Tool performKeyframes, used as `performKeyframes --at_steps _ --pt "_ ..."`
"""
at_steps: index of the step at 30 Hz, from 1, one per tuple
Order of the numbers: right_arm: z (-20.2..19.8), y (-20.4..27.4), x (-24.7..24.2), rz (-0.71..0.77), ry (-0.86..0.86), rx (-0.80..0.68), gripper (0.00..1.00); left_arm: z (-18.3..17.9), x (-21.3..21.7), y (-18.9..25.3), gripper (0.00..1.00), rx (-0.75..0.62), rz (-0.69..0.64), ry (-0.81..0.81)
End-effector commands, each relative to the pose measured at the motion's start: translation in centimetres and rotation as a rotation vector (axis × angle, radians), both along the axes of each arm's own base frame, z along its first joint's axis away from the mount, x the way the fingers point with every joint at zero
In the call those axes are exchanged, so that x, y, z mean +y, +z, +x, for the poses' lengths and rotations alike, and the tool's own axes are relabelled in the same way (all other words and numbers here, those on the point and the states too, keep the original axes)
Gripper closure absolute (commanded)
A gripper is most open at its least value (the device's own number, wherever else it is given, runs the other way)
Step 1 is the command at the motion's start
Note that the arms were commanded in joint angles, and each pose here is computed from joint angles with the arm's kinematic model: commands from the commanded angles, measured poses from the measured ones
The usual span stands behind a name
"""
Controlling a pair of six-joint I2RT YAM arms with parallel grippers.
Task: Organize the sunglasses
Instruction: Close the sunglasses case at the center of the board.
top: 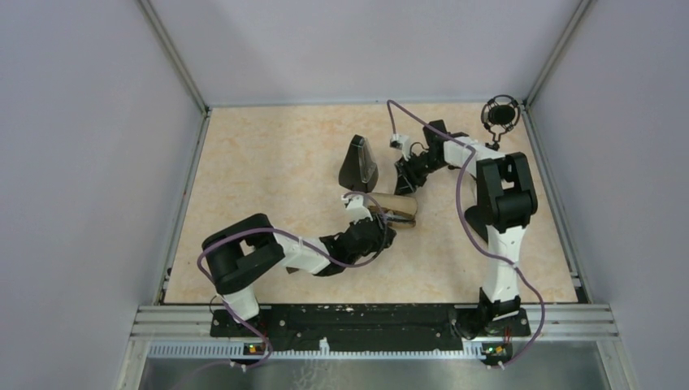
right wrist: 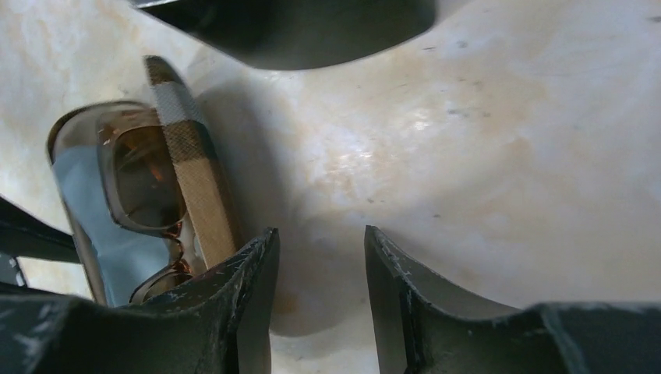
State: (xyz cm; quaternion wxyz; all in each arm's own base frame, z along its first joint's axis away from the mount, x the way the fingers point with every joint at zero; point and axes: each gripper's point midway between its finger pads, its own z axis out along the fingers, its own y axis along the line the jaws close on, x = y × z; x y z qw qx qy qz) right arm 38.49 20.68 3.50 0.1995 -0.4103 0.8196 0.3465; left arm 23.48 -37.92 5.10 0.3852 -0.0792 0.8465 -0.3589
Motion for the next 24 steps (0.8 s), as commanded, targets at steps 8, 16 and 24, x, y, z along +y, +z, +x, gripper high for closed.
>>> performKeyframes --at_steps 8,16,24 --pt "-2.2 2.6 1.2 -0.012 0.074 -0.104 0.55 3.1 -0.4 0.9 0.64 -0.057 0.007 0.056" --pt "-4.1 1.7 1.2 -0.112 -0.008 -0.145 0.56 3.7 -1.0 1.7 0.66 -0.097 -0.027 0.041" --pt "-9.0 2.8 2.8 -0.156 -0.071 -0.191 0.54 4.0 -1.8 1.8 0.67 -0.106 -0.044 0.024"
